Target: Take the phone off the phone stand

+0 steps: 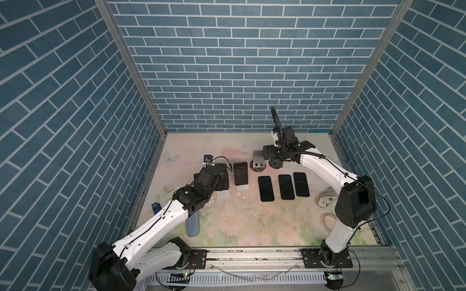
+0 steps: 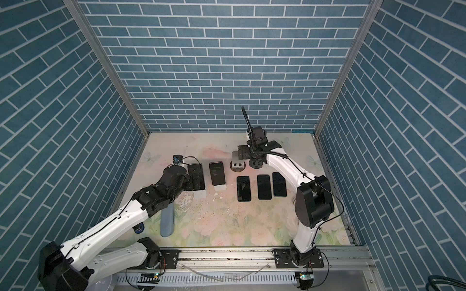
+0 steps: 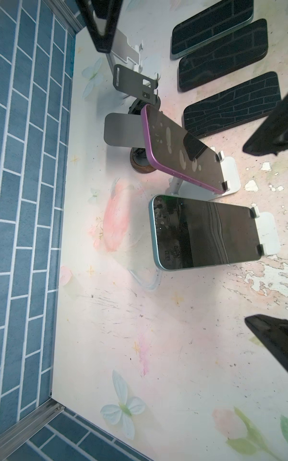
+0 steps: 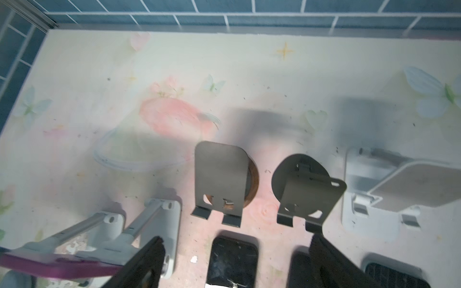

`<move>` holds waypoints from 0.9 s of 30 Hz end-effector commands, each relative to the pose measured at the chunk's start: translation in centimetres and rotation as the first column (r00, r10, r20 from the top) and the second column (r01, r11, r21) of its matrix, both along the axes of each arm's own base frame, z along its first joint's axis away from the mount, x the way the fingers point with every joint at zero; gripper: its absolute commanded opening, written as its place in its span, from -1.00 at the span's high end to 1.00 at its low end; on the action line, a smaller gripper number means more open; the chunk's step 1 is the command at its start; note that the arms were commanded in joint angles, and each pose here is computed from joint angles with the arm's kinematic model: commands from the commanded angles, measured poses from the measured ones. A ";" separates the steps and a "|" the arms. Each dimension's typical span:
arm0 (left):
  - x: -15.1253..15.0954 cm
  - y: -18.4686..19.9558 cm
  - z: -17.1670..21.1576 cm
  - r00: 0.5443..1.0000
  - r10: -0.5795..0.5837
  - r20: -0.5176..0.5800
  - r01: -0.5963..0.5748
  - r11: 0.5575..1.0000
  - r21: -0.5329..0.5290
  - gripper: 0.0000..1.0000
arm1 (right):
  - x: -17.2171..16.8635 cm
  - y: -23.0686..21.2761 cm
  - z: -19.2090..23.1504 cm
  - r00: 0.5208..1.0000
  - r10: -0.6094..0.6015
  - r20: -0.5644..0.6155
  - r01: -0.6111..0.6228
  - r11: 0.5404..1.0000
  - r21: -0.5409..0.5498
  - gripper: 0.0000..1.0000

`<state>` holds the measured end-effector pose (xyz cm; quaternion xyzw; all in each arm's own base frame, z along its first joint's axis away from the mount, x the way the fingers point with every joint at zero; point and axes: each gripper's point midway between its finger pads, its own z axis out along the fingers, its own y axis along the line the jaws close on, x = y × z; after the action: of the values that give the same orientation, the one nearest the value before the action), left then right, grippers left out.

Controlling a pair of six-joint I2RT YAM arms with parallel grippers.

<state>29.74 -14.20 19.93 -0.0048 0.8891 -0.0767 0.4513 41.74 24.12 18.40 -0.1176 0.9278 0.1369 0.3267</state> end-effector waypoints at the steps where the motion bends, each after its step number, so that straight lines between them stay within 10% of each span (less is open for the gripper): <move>1: 0.3 -0.8 0.9 1.000 0.001 0.003 -0.001 0.999 -0.033 -0.99 | -0.4 -1.5 1.0 0.996 -0.073 0.049 0.073 0.997 0.016 -0.84; 27: -0.2 -1.4 0.3 0.997 0.071 -0.030 -0.071 0.997 0.013 -0.99 | -5.9 3.2 -2.3 0.997 0.009 0.070 -0.011 0.999 0.030 -0.83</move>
<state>29.42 -16.61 19.70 -0.0136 0.8951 -0.0819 0.4381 35.70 27.74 15.83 -0.1388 0.9158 0.1493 0.3461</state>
